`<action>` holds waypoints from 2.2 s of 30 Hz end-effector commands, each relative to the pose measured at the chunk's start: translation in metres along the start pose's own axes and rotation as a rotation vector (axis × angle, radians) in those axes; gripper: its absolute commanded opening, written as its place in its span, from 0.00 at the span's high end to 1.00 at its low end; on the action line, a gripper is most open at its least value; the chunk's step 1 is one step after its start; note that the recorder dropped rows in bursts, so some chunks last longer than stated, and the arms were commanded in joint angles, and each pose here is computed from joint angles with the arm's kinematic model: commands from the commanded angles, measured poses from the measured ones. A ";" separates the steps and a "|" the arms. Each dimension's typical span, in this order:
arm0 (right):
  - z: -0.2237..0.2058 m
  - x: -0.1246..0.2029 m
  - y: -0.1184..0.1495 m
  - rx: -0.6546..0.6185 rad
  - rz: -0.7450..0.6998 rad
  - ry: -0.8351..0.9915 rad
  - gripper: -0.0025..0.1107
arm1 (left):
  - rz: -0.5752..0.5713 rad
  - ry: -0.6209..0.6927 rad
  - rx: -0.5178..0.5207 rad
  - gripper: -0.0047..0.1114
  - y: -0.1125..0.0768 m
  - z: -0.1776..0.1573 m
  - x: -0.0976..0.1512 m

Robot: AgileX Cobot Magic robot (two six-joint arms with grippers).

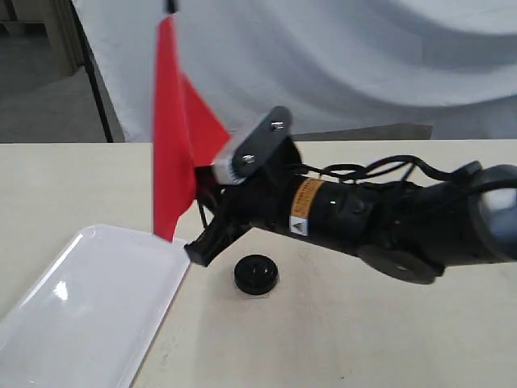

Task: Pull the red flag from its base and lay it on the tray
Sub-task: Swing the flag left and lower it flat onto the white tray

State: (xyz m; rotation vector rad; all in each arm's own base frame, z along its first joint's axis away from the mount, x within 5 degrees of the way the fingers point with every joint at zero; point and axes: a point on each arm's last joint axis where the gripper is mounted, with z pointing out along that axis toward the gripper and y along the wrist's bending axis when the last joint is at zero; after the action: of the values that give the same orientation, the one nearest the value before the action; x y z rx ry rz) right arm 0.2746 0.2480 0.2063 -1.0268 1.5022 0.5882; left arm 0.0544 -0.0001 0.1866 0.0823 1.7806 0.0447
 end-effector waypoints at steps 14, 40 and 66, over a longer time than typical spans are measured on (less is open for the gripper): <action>0.093 -0.001 0.033 -0.087 -0.628 0.567 0.98 | -0.002 -0.009 -0.003 0.95 0.000 0.000 0.000; 0.147 0.036 0.076 -0.110 -1.352 0.692 0.98 | -0.002 -0.015 -0.003 0.95 0.000 0.000 -0.001; 0.140 0.038 0.070 0.065 -1.298 0.835 0.45 | -0.002 -0.015 -0.003 0.95 0.000 0.000 -0.001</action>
State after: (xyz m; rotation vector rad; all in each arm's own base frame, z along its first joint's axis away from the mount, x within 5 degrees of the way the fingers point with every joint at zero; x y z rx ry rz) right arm 0.2873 0.3923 0.1176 -2.0741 1.0508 -0.8269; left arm 0.0545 -0.0001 0.1870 0.0823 1.7758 0.0445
